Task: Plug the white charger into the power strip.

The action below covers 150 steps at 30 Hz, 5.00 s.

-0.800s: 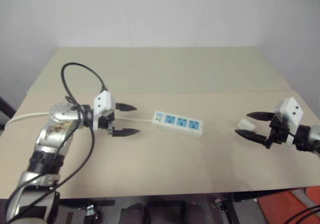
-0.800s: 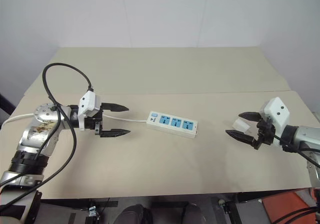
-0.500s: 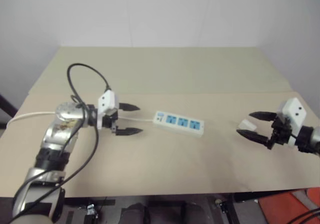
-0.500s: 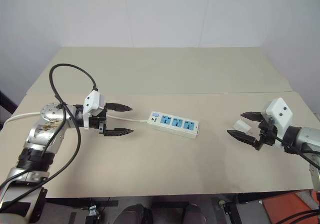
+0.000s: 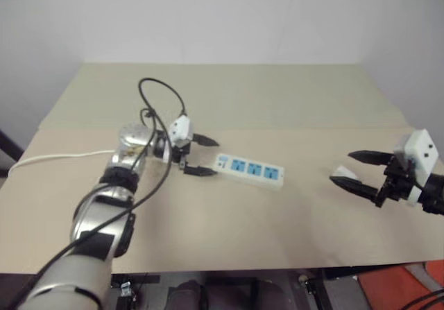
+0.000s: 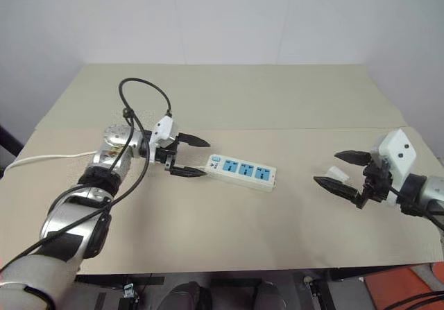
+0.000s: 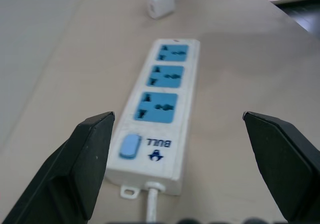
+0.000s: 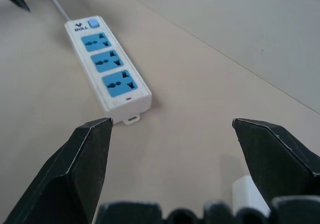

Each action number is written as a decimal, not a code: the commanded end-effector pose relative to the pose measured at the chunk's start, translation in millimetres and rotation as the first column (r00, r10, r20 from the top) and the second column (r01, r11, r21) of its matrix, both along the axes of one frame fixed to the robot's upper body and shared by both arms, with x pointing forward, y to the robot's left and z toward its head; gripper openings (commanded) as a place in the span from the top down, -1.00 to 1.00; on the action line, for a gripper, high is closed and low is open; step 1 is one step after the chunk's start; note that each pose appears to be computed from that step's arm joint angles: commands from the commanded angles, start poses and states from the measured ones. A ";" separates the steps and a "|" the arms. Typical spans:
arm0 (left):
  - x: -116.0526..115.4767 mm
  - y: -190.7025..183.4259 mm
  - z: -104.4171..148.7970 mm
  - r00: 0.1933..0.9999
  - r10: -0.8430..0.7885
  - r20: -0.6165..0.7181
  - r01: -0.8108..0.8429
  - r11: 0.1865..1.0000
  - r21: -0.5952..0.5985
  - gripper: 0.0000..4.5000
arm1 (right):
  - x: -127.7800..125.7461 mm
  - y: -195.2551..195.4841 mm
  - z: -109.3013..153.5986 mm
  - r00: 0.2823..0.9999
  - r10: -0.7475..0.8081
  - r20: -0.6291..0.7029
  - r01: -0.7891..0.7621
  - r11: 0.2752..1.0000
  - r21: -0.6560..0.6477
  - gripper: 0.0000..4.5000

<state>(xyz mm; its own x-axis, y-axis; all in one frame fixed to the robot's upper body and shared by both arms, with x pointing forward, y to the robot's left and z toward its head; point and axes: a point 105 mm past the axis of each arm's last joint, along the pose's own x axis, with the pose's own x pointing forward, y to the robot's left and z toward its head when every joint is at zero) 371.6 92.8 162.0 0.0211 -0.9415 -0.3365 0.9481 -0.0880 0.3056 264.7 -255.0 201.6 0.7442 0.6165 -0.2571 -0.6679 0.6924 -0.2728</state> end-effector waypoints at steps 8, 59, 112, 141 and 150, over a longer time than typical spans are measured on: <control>10.8 -21.7 -1.4 0.993 0.021 0.120 -0.024 0.999 0.022 -0.99 | -30.6 -3.3 17.9 0.997 -0.068 0.037 0.067 0.997 0.030 -1.00; -2.0 9.1 -15.6 0.994 0.077 0.077 -0.070 0.993 -0.092 -0.47 | -20.3 8.8 24.5 0.996 -0.071 0.062 0.064 0.992 0.106 -1.00; -23.4 -16.9 -62.0 0.991 0.106 -0.081 -0.122 0.965 -0.231 -0.99 | -14.3 6.9 43.2 0.996 -0.048 0.080 0.035 0.988 0.152 -1.00; -25.7 -12.1 -76.1 0.991 0.106 -0.086 -0.121 0.974 -0.191 -0.45 | -14.1 8.6 40.4 0.998 -0.015 0.056 0.006 0.990 0.142 -1.00; -25.2 -11.1 -72.7 0.993 0.096 -0.069 -0.107 0.978 -0.182 -0.45 | -8.5 -6.4 23.6 1.000 -0.023 -0.006 0.023 0.994 0.109 -1.00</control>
<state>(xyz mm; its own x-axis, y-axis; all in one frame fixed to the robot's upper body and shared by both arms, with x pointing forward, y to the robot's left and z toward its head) 348.7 82.1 93.7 0.1276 -0.9835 -0.1282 0.9613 0.0908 0.2600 256.4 -258.4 218.8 0.7540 0.6275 -0.1941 -0.6547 0.7419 -0.1447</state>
